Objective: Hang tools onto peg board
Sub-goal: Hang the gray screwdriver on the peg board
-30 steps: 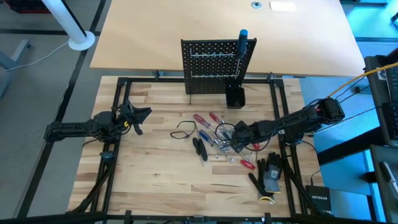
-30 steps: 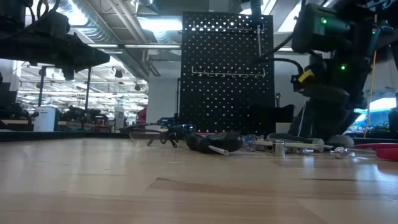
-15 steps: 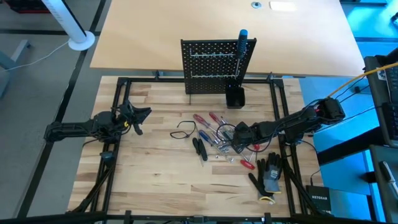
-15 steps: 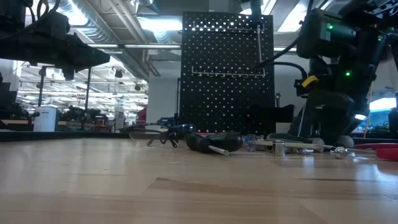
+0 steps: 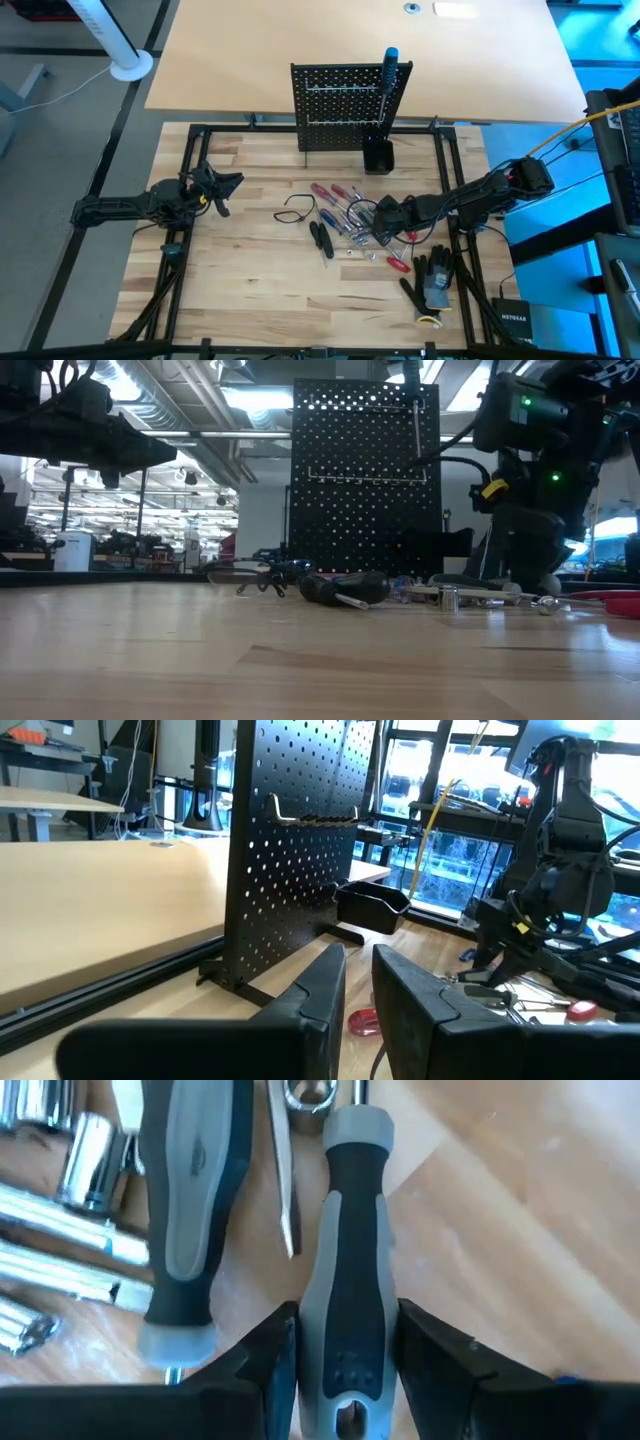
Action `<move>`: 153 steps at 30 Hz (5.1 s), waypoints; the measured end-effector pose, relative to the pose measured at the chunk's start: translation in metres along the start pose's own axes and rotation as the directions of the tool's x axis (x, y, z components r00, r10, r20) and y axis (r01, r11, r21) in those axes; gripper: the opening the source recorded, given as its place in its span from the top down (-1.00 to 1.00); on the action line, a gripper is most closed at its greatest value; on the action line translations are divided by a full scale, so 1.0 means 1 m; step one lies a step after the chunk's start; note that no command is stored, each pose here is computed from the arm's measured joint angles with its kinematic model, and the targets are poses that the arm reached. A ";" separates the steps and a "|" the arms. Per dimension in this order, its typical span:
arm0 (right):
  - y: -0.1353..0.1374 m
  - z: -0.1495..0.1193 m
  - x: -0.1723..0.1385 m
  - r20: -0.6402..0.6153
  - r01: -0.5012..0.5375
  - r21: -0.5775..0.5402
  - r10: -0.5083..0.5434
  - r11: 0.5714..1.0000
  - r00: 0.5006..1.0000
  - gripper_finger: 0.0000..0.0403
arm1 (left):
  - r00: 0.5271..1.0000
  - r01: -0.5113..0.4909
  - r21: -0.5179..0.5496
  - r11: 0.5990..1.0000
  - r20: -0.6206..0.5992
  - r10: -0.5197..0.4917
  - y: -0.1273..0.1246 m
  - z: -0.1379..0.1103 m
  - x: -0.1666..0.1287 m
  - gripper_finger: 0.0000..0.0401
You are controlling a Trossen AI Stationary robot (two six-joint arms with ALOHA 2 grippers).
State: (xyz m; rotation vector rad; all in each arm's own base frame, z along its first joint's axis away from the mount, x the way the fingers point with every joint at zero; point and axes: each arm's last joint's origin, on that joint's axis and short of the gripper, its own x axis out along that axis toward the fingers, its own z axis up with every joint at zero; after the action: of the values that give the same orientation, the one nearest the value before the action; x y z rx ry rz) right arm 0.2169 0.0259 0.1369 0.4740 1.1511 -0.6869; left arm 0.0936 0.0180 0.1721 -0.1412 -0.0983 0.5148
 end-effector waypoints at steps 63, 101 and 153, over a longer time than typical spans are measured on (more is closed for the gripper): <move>0.077 0.104 -0.112 0.856 -0.049 -0.379 0.370 0.924 0.361 0.31 | 0.969 0.245 0.044 0.968 -0.023 -0.244 -0.059 0.118 0.071 0.09; 0.093 0.094 -0.037 0.666 0.214 -0.614 0.352 0.760 0.658 0.31 | 0.813 0.266 -0.074 0.961 -0.519 -0.265 -0.091 0.092 0.112 0.07; 0.092 0.093 -0.036 0.655 0.204 -0.612 0.345 0.764 0.672 0.28 | 0.788 0.330 -0.021 0.944 -0.545 -0.287 -0.091 0.082 0.125 0.97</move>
State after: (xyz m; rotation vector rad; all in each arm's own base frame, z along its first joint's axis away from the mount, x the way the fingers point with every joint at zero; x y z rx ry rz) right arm 0.3349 0.0387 0.2025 -0.3649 0.4918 -0.2926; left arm 0.2354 0.0111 0.2746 -0.1886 0.4525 0.1318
